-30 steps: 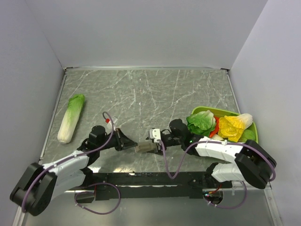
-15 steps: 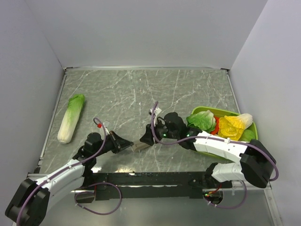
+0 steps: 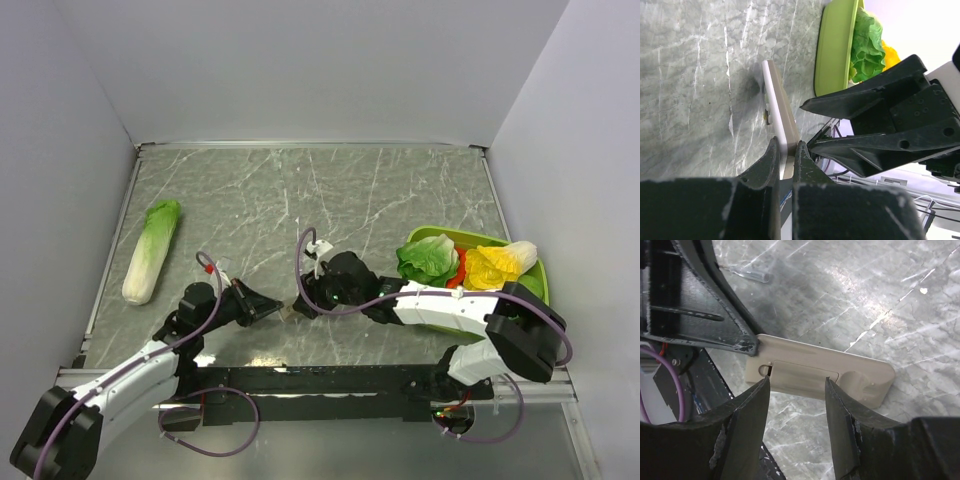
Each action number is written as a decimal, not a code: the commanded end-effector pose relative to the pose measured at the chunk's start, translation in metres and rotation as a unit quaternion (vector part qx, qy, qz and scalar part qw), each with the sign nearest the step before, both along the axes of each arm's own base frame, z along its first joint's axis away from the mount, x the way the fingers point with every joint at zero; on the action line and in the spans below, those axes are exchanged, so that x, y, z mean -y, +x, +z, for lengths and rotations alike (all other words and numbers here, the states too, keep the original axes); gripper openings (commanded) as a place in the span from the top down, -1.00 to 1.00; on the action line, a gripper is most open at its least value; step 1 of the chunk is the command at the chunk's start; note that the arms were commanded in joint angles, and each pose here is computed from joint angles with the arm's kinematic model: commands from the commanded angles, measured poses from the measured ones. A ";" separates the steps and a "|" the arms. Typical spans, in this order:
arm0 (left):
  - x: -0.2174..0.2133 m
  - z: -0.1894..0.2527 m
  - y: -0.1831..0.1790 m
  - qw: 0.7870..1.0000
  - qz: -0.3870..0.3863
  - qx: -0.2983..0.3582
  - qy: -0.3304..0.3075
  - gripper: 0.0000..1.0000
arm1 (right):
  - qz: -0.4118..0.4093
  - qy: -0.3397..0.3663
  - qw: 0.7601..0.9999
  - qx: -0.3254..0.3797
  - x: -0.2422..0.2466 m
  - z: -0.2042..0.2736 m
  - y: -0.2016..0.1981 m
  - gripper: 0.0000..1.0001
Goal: Unload the batteries from the remote control
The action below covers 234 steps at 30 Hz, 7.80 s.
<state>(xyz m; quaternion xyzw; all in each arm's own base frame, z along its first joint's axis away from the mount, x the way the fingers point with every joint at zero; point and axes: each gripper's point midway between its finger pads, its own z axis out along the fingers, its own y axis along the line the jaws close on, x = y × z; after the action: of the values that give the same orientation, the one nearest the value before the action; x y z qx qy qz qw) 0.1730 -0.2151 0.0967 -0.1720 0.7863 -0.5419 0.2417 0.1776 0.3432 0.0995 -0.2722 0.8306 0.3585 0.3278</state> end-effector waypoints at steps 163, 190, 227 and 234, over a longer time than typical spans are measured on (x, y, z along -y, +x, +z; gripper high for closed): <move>-0.002 -0.013 -0.004 0.999 0.002 -0.029 0.020 0.98 | -0.102 -0.258 0.936 0.218 -0.015 0.005 0.014 0.16; 0.012 0.002 -0.010 0.996 -0.077 -0.014 0.043 0.98 | -0.009 -0.120 0.986 0.115 -0.014 0.009 -0.012 0.01; 0.018 0.003 -0.017 0.994 -0.102 -0.029 0.023 0.98 | -0.054 -0.129 0.968 0.207 -0.006 0.004 -0.003 0.09; 0.019 0.002 -0.017 0.993 -0.107 -0.034 0.024 0.98 | -0.057 -0.150 0.955 0.249 -0.010 0.008 -0.004 0.09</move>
<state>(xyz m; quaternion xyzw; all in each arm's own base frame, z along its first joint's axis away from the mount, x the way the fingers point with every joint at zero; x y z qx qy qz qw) 0.1564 -0.2260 0.0820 -0.1205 0.8309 -0.5172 0.1662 0.1633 0.3497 0.0879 -0.3652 0.7987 0.1487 0.4545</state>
